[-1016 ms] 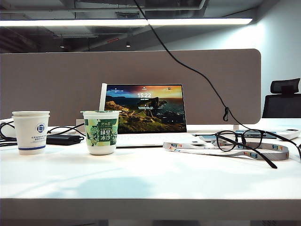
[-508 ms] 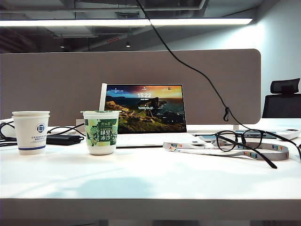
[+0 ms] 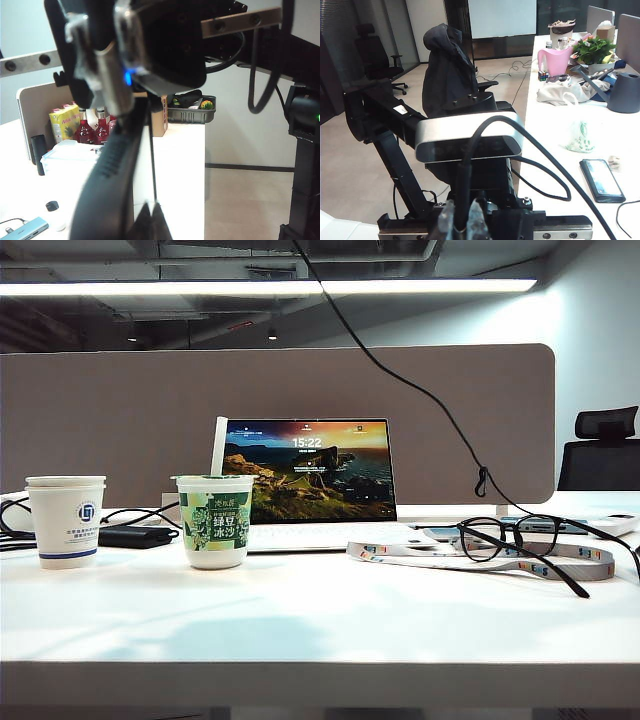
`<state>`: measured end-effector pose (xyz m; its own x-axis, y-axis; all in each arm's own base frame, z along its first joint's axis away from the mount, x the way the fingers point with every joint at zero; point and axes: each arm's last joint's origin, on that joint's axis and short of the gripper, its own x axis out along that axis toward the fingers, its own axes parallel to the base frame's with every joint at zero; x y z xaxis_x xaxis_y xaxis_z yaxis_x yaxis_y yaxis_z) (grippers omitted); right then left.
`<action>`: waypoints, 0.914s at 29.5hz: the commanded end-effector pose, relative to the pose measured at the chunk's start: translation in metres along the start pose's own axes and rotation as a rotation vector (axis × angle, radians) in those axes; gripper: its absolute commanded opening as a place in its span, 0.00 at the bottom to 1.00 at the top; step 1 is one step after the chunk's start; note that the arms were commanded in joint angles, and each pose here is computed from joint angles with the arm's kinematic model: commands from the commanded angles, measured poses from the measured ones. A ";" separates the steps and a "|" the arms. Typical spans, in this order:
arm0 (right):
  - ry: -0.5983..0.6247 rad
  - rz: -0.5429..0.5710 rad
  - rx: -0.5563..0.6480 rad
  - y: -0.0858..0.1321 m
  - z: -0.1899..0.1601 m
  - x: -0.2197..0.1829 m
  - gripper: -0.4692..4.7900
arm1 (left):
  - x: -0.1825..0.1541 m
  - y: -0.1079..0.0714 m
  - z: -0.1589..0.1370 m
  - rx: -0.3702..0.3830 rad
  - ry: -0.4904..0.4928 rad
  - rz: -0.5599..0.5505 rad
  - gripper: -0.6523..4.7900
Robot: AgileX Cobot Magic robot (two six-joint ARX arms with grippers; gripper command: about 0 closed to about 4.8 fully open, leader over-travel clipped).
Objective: Pick up the black phone, pick up the charger plug, insert the charger plug into the phone's charging port, and finally place the connected phone back on the desk.
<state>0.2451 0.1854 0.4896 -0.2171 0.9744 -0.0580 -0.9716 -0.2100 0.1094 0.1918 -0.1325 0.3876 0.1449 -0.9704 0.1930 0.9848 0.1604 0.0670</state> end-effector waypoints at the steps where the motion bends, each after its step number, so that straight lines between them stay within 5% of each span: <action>1: 0.010 0.016 0.057 0.000 -0.003 0.001 0.08 | -0.001 -0.003 0.014 0.078 -0.072 0.011 0.11; 25: 0.050 -0.017 0.058 0.000 -0.011 -0.001 0.08 | -0.002 -0.004 0.015 0.091 -0.083 0.009 0.11; 27: 0.046 -0.042 0.042 0.000 -0.010 -0.002 0.37 | -0.001 -0.003 0.014 0.083 -0.077 0.010 0.11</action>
<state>0.2446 0.1827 0.4845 -0.1964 0.9765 -0.0893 -0.9763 -0.1862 0.1107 0.1927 -0.1332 0.3862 0.1426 -0.9713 0.1903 0.9854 0.1573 0.0645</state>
